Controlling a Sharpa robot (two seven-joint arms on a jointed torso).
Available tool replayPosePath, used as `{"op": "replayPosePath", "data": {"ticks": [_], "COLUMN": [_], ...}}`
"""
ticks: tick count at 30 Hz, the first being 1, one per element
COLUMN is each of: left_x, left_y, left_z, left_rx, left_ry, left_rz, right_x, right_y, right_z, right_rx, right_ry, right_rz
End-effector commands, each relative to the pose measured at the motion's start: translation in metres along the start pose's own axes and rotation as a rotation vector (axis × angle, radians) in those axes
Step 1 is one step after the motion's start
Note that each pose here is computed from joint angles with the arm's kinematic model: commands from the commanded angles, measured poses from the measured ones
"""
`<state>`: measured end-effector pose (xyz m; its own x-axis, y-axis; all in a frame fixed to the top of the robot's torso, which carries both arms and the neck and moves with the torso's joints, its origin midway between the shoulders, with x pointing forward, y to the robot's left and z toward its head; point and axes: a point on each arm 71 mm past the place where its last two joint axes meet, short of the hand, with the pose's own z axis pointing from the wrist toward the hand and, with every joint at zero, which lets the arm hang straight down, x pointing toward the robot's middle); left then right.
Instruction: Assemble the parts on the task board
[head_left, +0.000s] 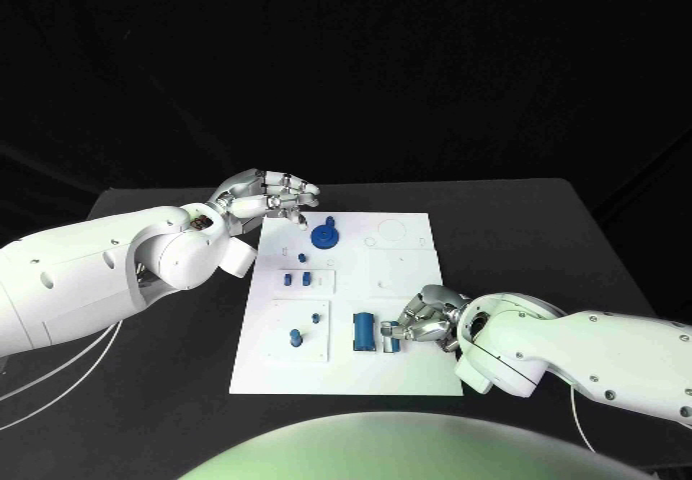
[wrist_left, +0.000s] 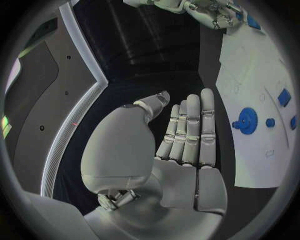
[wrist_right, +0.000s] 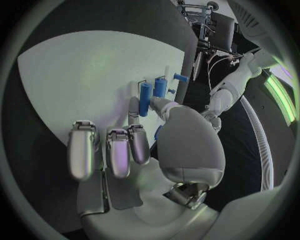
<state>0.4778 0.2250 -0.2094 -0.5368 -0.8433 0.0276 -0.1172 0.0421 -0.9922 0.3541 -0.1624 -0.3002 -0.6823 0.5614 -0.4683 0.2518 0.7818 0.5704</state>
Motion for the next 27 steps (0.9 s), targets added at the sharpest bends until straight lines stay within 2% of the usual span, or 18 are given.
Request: {"op": "replayPosePath", "data": {"ticks": [1, 27], "left_x": [0.0025, 0.0025], "left_y": [-0.0009, -0.0008], "left_z": [0.0009, 0.0007], "left_rx": [0.008, 0.007], "left_ry": [0.020, 0.020], "left_rz": [-0.001, -0.001], "right_x": [0.0028, 0.0030], "right_y": [0.0017, 0.0032], "right_z": [-0.0001, 0.0003], "right_rx": [-0.007, -0.013], "right_ry": [0.023, 0.015], "right_rz": [-0.027, -0.032]}}
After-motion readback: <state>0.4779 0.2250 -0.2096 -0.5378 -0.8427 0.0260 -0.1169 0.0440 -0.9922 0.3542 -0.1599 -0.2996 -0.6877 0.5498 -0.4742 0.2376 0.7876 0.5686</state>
